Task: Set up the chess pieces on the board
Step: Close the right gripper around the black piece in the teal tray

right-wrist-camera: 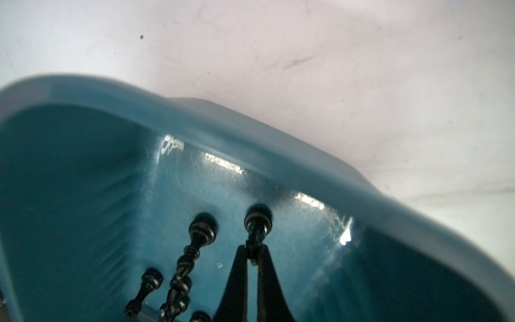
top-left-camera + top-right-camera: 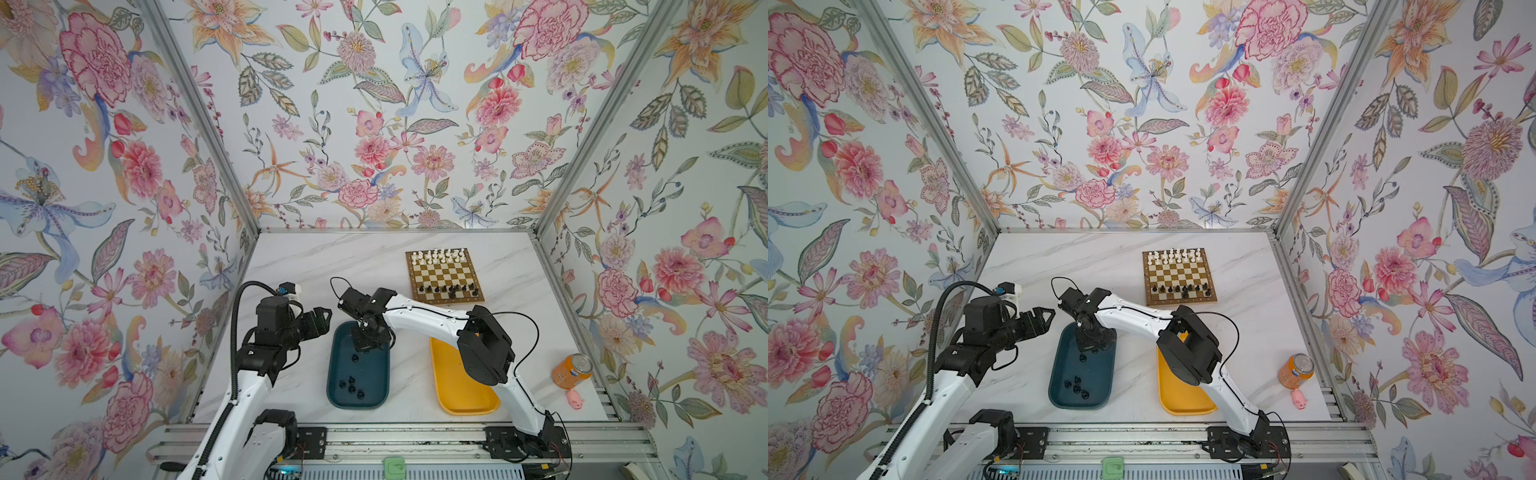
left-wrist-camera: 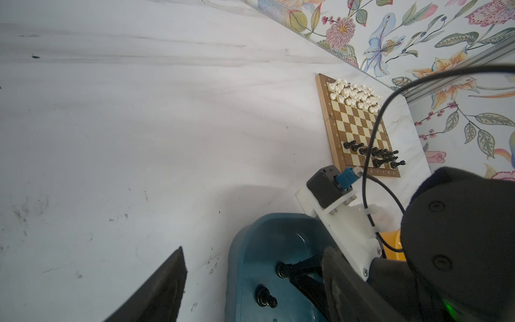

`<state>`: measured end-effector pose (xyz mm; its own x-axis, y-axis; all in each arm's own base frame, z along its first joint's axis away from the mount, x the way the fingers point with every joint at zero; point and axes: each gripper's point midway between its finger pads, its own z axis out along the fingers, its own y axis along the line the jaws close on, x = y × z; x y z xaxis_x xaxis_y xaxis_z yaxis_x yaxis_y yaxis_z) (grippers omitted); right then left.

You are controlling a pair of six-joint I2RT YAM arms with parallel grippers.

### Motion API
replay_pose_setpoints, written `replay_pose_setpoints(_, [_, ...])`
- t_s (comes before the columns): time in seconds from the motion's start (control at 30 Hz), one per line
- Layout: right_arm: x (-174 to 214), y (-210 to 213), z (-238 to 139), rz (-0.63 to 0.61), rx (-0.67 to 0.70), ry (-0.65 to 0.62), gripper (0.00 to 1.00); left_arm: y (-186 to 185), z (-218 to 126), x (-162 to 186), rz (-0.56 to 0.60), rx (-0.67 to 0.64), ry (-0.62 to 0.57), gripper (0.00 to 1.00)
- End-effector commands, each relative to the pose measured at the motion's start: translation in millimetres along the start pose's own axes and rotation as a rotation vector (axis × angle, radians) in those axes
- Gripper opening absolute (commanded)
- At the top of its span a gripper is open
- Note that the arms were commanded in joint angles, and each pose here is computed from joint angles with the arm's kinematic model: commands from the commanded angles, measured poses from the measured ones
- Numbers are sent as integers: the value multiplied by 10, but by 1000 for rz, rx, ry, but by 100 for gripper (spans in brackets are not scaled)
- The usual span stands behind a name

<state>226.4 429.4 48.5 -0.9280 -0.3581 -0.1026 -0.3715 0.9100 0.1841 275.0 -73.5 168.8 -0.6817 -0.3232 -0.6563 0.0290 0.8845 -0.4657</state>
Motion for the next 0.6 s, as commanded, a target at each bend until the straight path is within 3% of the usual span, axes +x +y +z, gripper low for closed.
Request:
replay_pose_setpoints(0.0, [25, -125, 39, -4, 49, 24, 0, -36, -49, -59, 18, 5, -7, 78])
replay_pose_setpoints(0.57, [-188, -286, -592, 8, 38, -88, 0, -50, 23, -197, 16, 20, -35, 81])
